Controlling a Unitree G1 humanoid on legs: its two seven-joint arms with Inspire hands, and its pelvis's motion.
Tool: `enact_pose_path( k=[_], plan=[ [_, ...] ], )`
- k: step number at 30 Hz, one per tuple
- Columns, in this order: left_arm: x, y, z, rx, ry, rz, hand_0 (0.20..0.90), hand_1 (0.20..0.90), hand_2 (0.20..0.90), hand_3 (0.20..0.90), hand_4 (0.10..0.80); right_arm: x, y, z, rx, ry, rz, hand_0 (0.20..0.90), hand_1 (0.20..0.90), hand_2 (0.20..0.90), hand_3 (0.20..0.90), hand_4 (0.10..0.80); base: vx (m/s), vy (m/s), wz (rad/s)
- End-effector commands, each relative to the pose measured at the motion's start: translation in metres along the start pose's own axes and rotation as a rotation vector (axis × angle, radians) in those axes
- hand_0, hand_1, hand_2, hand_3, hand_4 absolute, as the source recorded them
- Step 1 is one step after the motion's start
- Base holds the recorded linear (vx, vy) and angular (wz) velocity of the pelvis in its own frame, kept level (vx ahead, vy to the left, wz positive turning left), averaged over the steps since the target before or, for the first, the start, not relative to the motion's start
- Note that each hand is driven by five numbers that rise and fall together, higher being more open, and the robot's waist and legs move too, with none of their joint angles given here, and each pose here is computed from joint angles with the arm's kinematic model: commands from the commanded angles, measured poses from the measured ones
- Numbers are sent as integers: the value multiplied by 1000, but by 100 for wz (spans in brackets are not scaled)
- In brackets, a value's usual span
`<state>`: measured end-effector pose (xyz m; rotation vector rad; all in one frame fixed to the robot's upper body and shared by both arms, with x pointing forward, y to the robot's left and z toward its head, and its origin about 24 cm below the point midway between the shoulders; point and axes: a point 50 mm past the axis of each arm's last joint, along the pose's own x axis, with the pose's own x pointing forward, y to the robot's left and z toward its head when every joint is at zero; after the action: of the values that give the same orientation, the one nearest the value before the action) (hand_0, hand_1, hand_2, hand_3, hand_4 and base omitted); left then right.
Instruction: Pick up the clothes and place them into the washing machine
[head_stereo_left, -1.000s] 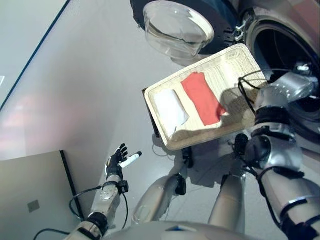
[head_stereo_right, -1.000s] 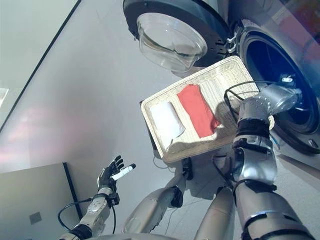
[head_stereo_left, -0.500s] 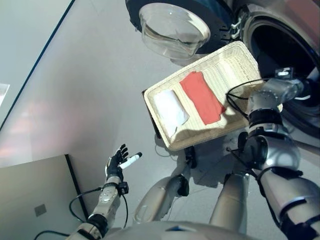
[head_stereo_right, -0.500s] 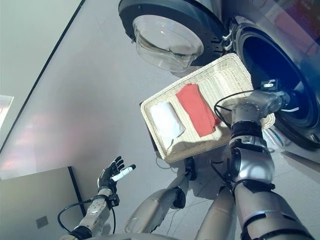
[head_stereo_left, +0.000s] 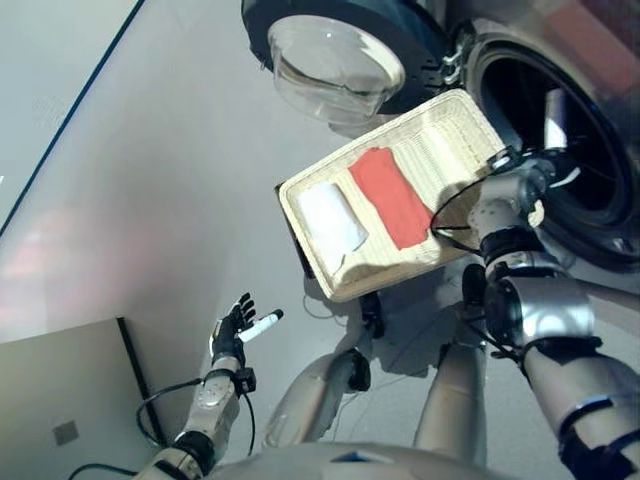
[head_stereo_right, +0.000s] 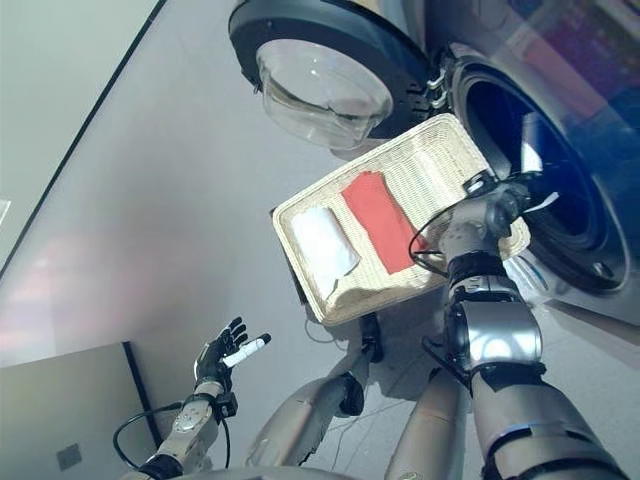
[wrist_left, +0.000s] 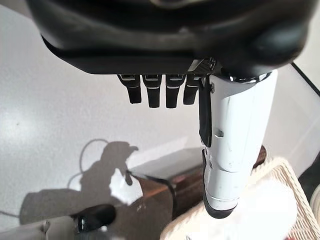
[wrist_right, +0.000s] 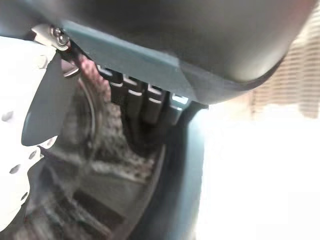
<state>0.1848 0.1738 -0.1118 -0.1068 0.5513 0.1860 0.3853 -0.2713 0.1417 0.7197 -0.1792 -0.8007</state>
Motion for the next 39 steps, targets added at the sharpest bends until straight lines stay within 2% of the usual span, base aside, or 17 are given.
enact_pose_path(
  k=[1, 3, 6, 7, 9, 11, 12, 15, 19, 26, 35, 39],
  plan=[
    [-1, 38, 0, 48, 0, 116, 900, 900, 900, 900, 800, -3, 17, 15, 51, -85, 120, 900, 900, 900, 900, 800, -3, -50, 2],
    [0, 45, 1, 60, 7, 136, 900, 900, 900, 900, 800, 5, 1, 10, -130, -60, 91, 900, 900, 900, 900, 800, -14, -51, 12],
    [1, 51, 7, 83, -14, 150, 900, 900, 900, 900, 800, 4, 6, 6, -328, -68, 140, 900, 900, 900, 900, 800, -30, -69, 15],
    [1, 57, 9, 97, -22, 165, 900, 900, 900, 900, 800, 4, 1, 0, -494, -71, 153, 900, 900, 900, 900, 800, -19, -74, 16],
    [3, 62, 15, 101, -42, 190, 900, 900, 900, 900, 800, 0, 11, -4, -663, -113, 204, 900, 900, 900, 900, 800, -24, -58, 10],
    [4, 63, 18, 103, -53, 201, 900, 900, 900, 900, 800, -2, 13, -7, -728, -134, 221, 900, 900, 900, 900, 800, -19, -45, 7],
    [4, 67, 21, 81, -68, 232, 900, 900, 900, 900, 800, -6, 13, -15, -894, -174, 261, 900, 900, 900, 900, 800, -14, -55, 9],
    [4, 68, 23, 62, -81, 246, 900, 900, 900, 900, 800, -6, 11, -17, -927, -182, 261, 900, 900, 900, 900, 800, -6, -32, 11],
    [4, 66, 48, -102, -227, 267, 900, 900, 900, 900, 800, -12, 9, -29, -1085, -215, 300, 900, 900, 900, 900, 800, 8, -41, 16],
    [9, 63, 79, -82, -348, 258, 900, 900, 900, 900, 800, -25, 14, -50, -1258, -237, 388, 900, 900, 900, 900, 800, 8, -37, 17],
    [13, 50, 112, -32, -472, 204, 900, 900, 900, 900, 800, -22, 16, -46, -1320, -243, 320, 900, 900, 900, 900, 800, 10, -22, 24],
    [12, 27, 140, -168, -583, 157, 900, 900, 900, 900, 800, -13, 5, -36, -1420, -239, 217, 900, 900, 900, 900, 800, 61, -30, 24]
  ],
)
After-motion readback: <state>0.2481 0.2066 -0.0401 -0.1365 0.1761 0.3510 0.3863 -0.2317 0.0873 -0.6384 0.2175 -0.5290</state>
